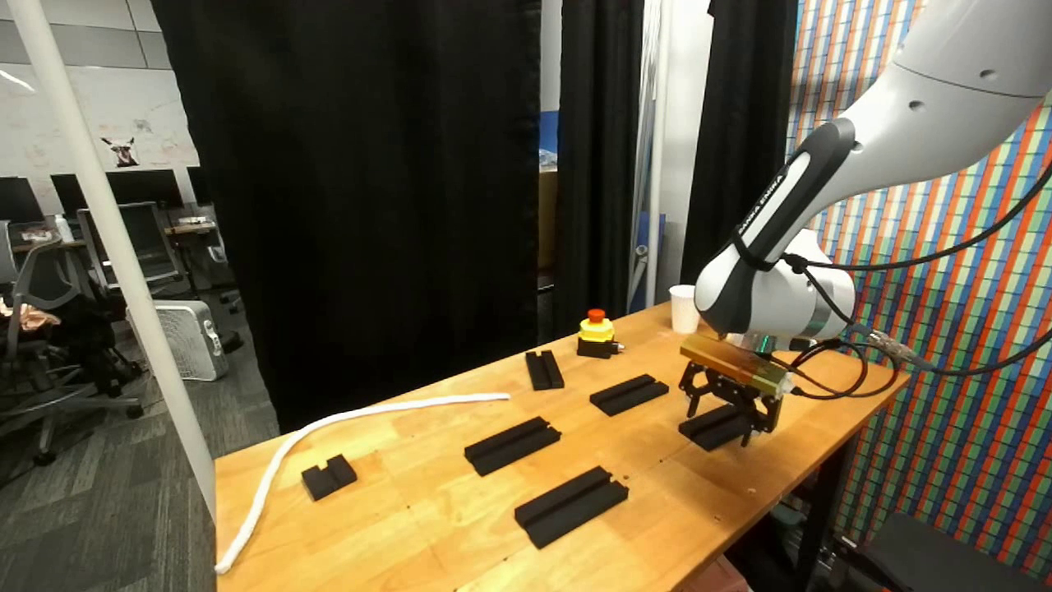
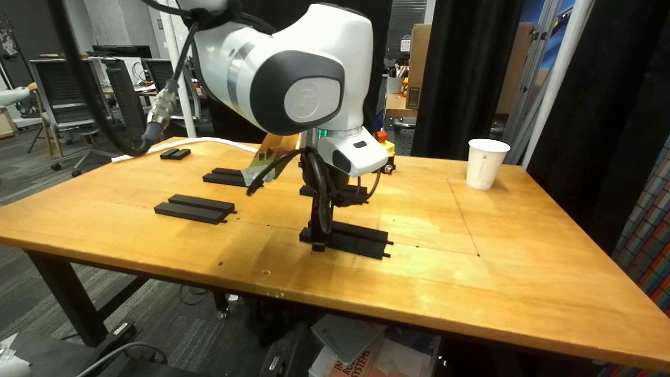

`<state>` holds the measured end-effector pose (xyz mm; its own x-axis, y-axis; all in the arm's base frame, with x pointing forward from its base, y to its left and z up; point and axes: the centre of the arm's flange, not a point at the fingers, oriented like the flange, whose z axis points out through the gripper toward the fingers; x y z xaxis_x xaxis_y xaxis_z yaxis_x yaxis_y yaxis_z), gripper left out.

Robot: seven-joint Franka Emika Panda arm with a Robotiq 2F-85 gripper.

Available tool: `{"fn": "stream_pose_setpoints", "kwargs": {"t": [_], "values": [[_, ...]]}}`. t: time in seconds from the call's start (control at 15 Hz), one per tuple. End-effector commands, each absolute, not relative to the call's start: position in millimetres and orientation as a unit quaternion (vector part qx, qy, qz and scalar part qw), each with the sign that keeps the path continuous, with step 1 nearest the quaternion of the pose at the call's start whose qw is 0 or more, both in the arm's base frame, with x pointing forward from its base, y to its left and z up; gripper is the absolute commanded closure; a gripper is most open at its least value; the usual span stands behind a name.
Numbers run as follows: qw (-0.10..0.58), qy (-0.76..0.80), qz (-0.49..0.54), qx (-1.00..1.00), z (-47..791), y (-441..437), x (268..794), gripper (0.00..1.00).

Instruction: Connect the back pads

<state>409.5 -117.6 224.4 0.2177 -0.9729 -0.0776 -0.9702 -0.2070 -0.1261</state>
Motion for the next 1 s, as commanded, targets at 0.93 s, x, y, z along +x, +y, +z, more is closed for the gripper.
{"fn": "stream_pose_setpoints", "kwargs": {"t": [0.93], "values": [[0.129, 0.65, 0.01, -0.749, 215.1, -176.4, 419.2, 0.0]]}}
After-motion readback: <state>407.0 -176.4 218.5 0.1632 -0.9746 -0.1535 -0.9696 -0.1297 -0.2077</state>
